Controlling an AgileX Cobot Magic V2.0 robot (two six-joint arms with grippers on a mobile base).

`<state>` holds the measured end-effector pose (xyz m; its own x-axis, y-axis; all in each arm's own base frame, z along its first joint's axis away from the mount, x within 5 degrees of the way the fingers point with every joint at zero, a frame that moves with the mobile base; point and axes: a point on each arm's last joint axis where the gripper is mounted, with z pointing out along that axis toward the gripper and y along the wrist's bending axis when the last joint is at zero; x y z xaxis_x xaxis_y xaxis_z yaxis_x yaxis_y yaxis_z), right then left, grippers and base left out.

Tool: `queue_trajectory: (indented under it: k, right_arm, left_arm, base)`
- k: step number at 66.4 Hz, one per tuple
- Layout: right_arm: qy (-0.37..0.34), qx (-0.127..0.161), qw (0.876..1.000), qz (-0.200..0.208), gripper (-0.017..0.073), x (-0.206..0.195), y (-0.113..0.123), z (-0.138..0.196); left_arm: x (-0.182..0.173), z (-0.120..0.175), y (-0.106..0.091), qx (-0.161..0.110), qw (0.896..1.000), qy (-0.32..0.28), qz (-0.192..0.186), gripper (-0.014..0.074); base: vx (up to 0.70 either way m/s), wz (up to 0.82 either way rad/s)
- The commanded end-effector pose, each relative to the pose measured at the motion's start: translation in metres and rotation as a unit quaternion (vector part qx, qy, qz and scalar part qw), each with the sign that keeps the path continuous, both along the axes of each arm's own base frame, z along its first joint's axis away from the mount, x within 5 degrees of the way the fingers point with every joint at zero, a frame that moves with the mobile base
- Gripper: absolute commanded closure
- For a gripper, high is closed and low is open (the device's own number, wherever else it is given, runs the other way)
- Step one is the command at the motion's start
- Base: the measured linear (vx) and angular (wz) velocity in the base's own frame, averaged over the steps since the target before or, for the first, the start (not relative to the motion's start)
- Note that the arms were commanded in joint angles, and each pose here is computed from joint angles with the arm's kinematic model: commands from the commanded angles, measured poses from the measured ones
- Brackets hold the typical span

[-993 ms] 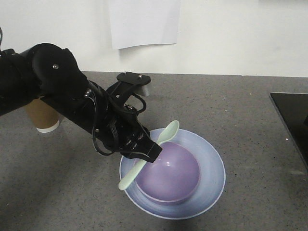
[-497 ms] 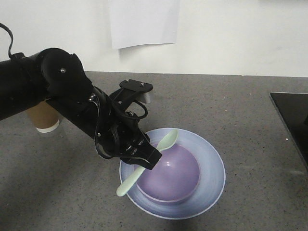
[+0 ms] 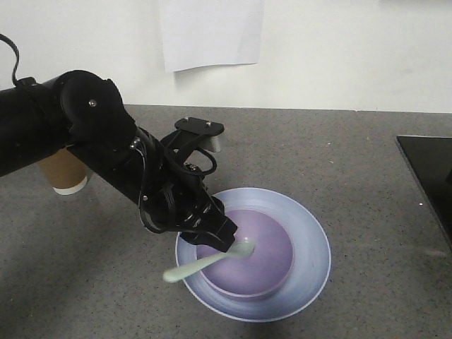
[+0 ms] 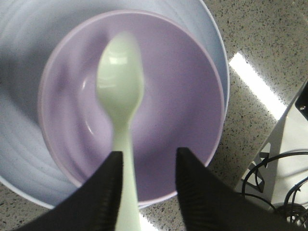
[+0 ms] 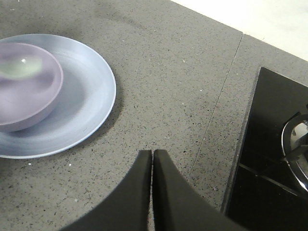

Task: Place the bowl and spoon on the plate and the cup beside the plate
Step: 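Lower the spoon into the bowl with the left gripper and open, then raise the left gripper away from the bowl, then move the left gripper over the brown paper cup rim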

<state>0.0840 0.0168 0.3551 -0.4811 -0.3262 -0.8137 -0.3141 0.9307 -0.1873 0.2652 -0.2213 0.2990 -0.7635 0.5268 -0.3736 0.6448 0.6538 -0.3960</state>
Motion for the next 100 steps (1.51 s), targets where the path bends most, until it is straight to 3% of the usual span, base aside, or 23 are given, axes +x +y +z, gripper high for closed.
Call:
queue_trajectory:
  k: [1, 10, 24, 38, 45, 48, 56, 62, 68, 72, 75, 80, 85, 88, 100]
  right_arm:
    - [-0.043, 0.01, 0.999, -0.007, 0.0565, 0.003, 0.0, 0.013]
    - [-0.043, 0.011, 0.999, -0.007, 0.0565, 0.003, 0.0, 0.013]
    - [-0.046, 0.011, 0.999, -0.007, 0.0565, 0.003, 0.0, 0.013]
    - [-0.052, 0.013, 0.999, -0.007, 0.0565, 0.004, 0.0, 0.014]
    - [-0.052, 0.015, 0.998, -0.007, 0.0565, 0.004, 0.0, 0.014]
    - [-0.052, 0.015, 0.998, -0.007, 0.0565, 0.004, 0.0, 0.014]
    - [-0.054, 0.015, 0.998, -0.007, 0.0565, 0.004, 0.0, 0.015]
    - [-0.055, 0.017, 0.998, -0.006, 0.0565, 0.004, 0.0, 0.015]
    - [-0.054, 0.017, 0.998, -0.006, 0.0565, 0.004, 0.0, 0.015]
    - [-0.055, 0.017, 0.998, -0.006, 0.0565, 0.004, 0.0, 0.015]
    - [-0.058, 0.018, 0.998, -0.006, 0.0565, 0.004, 0.0, 0.015]
    - [-0.063, 0.019, 0.998, -0.006, 0.0565, 0.005, 0.0, 0.016]
    - [-0.068, 0.02, 0.997, -0.006, 0.0565, 0.005, 0.001, 0.017]
    - [-0.072, 0.023, 0.997, -0.006, 0.0565, 0.005, 0.001, 0.018]
    - [-0.076, 0.025, 0.997, -0.006, 0.0565, 0.006, 0.001, 0.018]
  left_arm:
    - [-0.004, 0.023, -0.001, -0.04, 0.999, -0.026, 0.011, 0.0202]
    - [-0.004, 0.024, -0.002, -0.043, 0.999, -0.023, 0.012, 0.0134]
    - [-0.008, 0.033, -0.001, -0.062, 0.997, -0.032, 0.018, 0.0156]
    - [-0.019, 0.07, 0.013, -0.068, 0.992, -0.103, 0.026, 0.0251]
    - [-0.027, 0.097, 0.029, -0.052, 0.985, -0.159, 0.05, 0.0328]
    - [-0.031, 0.109, 0.04, -0.031, 0.978, -0.194, 0.069, 0.0372]
    - [-0.045, 0.136, 0.076, 0.03, 0.95, -0.281, 0.13, 0.049]
    - [-0.057, 0.154, 0.107, 0.09, 0.915, -0.341, 0.195, 0.0567]
    - [-0.07, 0.174, 0.139, 0.139, 0.865, -0.399, 0.271, 0.0603]
    - [-0.077, 0.184, 0.155, 0.156, 0.835, -0.425, 0.314, 0.0603]
    - [-0.083, 0.192, 0.167, 0.17, 0.806, -0.45, 0.346, 0.0601]
    - [-0.089, 0.2, 0.178, 0.176, 0.775, -0.47, 0.383, 0.0601]
    - [-0.092, 0.206, 0.184, 0.179, 0.756, -0.488, 0.398, 0.0597]
    - [-0.092, 0.208, 0.184, 0.178, 0.751, -0.497, 0.396, 0.0588]
    - [-0.09, 0.212, 0.181, 0.155, 0.745, -0.518, 0.391, 0.0495]
  base:
    - [0.0, 0.0]
    - [0.0, 0.0]
    - [0.0, 0.0]
    - [0.0, 0.0]
    - [0.0, 0.0]
    - [0.0, 0.0]
    - [0.0, 0.0]
    - [0.0, 0.0]
    - [0.0, 0.0]
    - [0.0, 0.0]
    - [0.0, 0.0]
    - [0.0, 0.0]
    - [0.0, 0.0]
    - [0.0, 0.0]
    - [0.0, 0.0]
